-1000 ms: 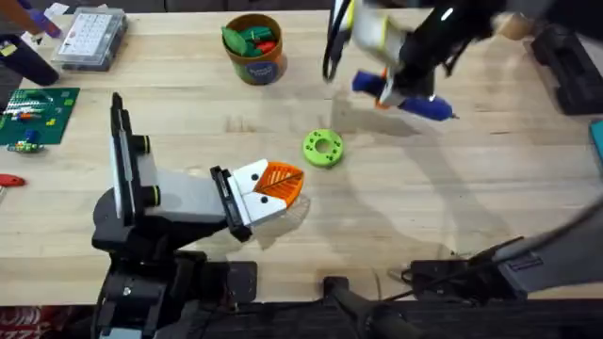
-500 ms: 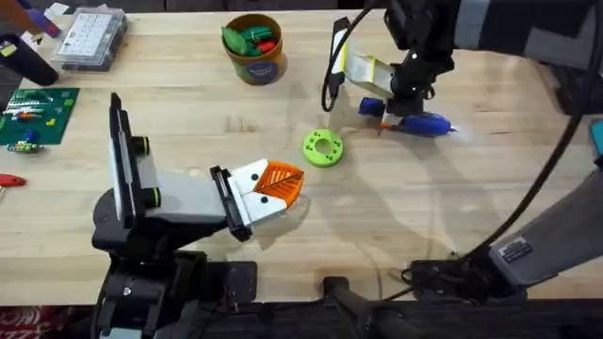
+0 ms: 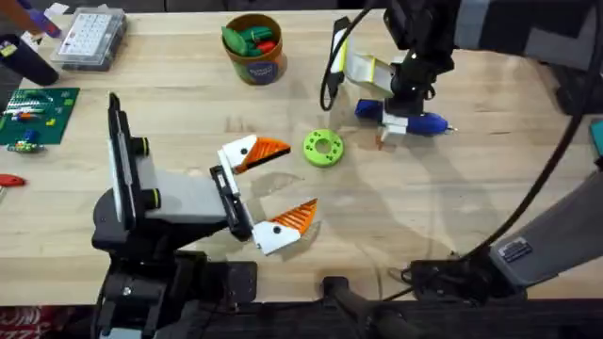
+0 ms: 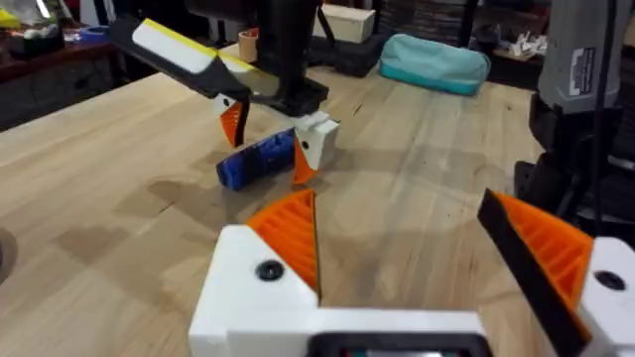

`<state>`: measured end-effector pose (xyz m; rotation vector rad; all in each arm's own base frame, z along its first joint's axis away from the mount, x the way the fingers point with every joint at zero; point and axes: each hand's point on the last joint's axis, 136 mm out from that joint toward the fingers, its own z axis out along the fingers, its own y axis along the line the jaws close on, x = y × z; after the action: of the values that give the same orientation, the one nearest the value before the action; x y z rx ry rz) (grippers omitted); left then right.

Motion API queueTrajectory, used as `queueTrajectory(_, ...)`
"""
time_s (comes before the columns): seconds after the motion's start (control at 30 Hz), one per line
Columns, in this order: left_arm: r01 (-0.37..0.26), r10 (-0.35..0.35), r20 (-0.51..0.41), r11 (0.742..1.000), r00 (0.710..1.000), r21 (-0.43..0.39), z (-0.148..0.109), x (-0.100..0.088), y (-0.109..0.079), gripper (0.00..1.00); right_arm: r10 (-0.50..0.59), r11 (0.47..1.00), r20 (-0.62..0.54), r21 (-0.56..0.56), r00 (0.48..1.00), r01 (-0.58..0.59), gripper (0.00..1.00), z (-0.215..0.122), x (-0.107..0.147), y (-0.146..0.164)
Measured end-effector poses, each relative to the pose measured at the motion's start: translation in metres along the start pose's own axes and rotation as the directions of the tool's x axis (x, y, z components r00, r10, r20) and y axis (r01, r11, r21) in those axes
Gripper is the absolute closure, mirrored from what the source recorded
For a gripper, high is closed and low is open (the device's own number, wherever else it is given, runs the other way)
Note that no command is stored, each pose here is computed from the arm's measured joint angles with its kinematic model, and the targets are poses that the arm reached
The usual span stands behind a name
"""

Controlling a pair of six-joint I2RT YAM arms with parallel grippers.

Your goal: Pick up the gripper from the table and insert it into the empty holder that is missing its gripper. Then pick up a screw, insert it into the mounting hole, and use the screwdriver to tighten it. Finally, clean up the table by picking up the vegetable and placing it into the bucket.

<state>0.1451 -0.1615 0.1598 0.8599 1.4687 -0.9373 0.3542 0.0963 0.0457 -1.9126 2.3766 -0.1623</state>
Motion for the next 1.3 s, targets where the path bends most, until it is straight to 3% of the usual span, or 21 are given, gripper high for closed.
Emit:
queueTrajectory(0.13, 0.000, 0.000, 0.000, 1.000, 1.000, 0.000, 0.000, 0.000, 0.000, 0.015, 0.146, 0.989, 0.016, 0.023, 0.989, -0.146, 0.005, -0.010, -0.001, -0.003)
queueTrajectory(0.27, 0.000, 0.000, 0.000, 1.000, 1.000, 0.000, 0.000, 0.000, 0.000, 0.015, 0.323, 0.940, 0.091, 0.084, 0.942, -0.330, 0.005, -0.042, -0.003, -0.011)
queueTrajectory(0.5, 0.000, 0.000, 0.000, 1.000, 1.000, 0.000, 0.000, 0.000, 0.000, 0.013, 0.422, 0.864, 0.263, 0.174, 0.867, -0.473, 0.003, -0.112, -0.004, -0.018)
queueTrajectory(0.63, 0.000, 0.000, 0.000, 1.000, 1.000, 0.000, 0.000, 0.000, 0.000, 0.014, 0.436, 0.848, 0.305, 0.177, 0.847, -0.500, 0.004, -0.131, -0.002, -0.013)
queueTrajectory(1.3, 0.000, 0.000, 0.000, 1.000, 1.000, 0.000, 0.000, 0.000, 0.000, 0.014, 0.437, 0.848, 0.304, 0.176, 0.847, -0.500, 0.004, -0.132, -0.001, -0.012)
